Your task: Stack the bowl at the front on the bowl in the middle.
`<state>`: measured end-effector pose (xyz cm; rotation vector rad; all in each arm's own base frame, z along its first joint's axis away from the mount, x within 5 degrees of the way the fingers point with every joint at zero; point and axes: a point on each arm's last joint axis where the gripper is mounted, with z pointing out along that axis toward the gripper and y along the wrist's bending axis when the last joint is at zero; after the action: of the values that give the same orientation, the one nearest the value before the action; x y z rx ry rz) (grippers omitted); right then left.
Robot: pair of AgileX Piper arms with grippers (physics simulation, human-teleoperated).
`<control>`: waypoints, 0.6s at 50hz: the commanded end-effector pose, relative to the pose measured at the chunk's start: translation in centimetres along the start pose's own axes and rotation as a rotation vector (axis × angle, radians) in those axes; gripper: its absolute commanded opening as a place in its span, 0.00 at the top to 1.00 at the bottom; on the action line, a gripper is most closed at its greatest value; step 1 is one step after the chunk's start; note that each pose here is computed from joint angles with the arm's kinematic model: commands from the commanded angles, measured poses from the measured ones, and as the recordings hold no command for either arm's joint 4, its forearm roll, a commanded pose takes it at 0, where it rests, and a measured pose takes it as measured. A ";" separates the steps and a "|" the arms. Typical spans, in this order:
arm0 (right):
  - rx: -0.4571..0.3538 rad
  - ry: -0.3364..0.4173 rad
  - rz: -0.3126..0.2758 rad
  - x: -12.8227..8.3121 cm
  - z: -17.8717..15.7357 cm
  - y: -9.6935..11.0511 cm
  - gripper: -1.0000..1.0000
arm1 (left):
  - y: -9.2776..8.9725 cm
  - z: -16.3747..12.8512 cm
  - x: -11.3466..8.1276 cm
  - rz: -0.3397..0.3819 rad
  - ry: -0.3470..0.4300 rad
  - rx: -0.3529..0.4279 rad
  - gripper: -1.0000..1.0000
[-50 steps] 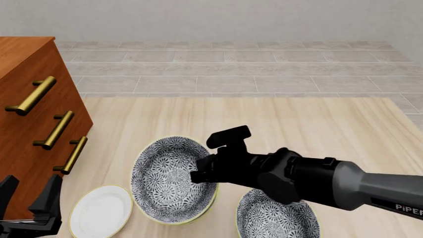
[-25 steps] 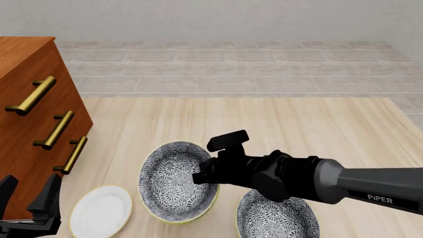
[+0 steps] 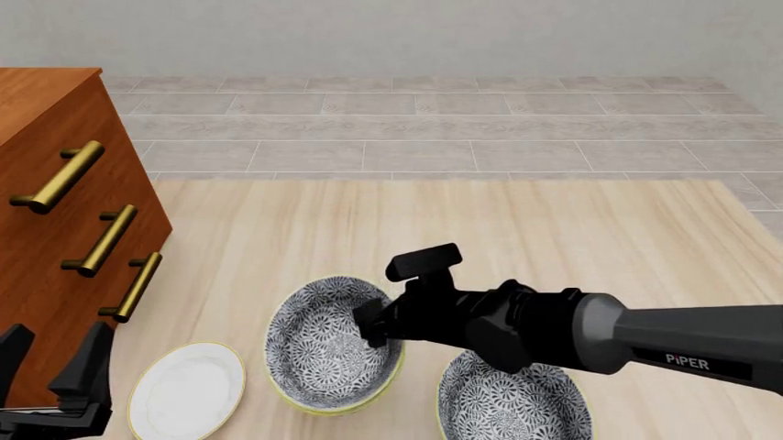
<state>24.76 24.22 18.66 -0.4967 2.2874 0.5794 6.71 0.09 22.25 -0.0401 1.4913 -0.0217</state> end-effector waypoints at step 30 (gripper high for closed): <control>-0.033 -0.084 -0.050 -2.8 -5.1 1.2 0.00 | -0.1 -0.6 -0.2 -0.008 -0.021 0.011 0.00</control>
<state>24.19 23.65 21.58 -0.5114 2.2329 0.5913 6.17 0.04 22.42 -0.0393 1.4721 -0.0322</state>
